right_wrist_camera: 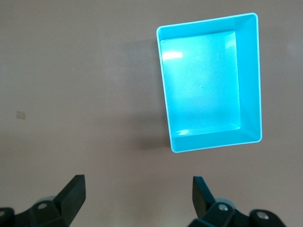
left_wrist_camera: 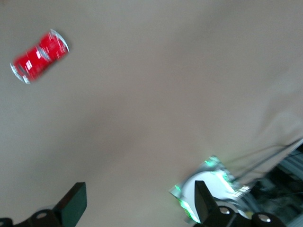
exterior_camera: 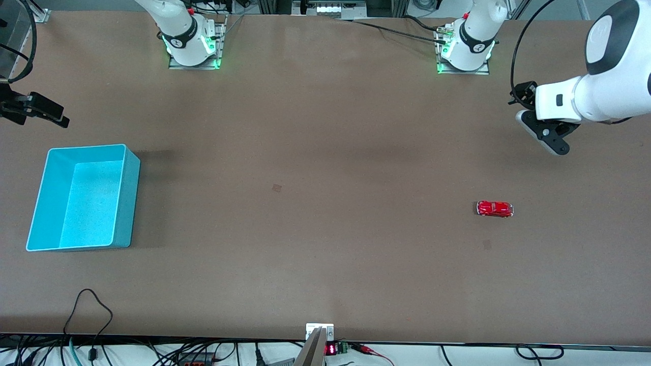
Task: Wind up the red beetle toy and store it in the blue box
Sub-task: 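Reach the left gripper down toward the red toy beetle car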
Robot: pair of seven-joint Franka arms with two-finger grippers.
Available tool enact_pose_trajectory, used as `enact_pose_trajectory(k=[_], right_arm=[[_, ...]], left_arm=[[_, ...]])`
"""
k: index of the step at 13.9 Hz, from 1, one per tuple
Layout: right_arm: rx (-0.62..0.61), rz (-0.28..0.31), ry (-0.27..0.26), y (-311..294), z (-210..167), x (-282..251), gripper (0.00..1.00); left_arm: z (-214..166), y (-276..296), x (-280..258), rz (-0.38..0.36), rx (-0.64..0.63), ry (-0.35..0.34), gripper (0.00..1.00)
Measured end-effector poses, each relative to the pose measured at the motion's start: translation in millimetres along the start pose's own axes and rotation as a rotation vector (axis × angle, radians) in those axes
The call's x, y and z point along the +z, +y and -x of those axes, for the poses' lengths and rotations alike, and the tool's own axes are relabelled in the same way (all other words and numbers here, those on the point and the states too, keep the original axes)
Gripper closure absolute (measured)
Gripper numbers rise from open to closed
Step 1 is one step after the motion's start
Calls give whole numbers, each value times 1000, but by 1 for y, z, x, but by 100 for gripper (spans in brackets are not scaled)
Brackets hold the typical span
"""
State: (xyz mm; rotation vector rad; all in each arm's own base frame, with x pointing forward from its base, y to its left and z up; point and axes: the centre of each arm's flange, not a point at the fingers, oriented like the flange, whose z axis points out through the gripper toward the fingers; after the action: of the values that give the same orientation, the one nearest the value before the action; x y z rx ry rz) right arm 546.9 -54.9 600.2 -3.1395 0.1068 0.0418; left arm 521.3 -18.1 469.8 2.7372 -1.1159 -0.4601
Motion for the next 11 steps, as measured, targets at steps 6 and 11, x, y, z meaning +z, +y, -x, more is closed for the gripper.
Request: enact_pose_trajectory(k=[6,11], right_arm=[[-1,0,0,0,1,-1,0],[-1,0,-2,0,2,0,0]], left_arm=[[-40,-80,93,-240,365,52,0],[-78,-125,171,-345,609,82,0]])
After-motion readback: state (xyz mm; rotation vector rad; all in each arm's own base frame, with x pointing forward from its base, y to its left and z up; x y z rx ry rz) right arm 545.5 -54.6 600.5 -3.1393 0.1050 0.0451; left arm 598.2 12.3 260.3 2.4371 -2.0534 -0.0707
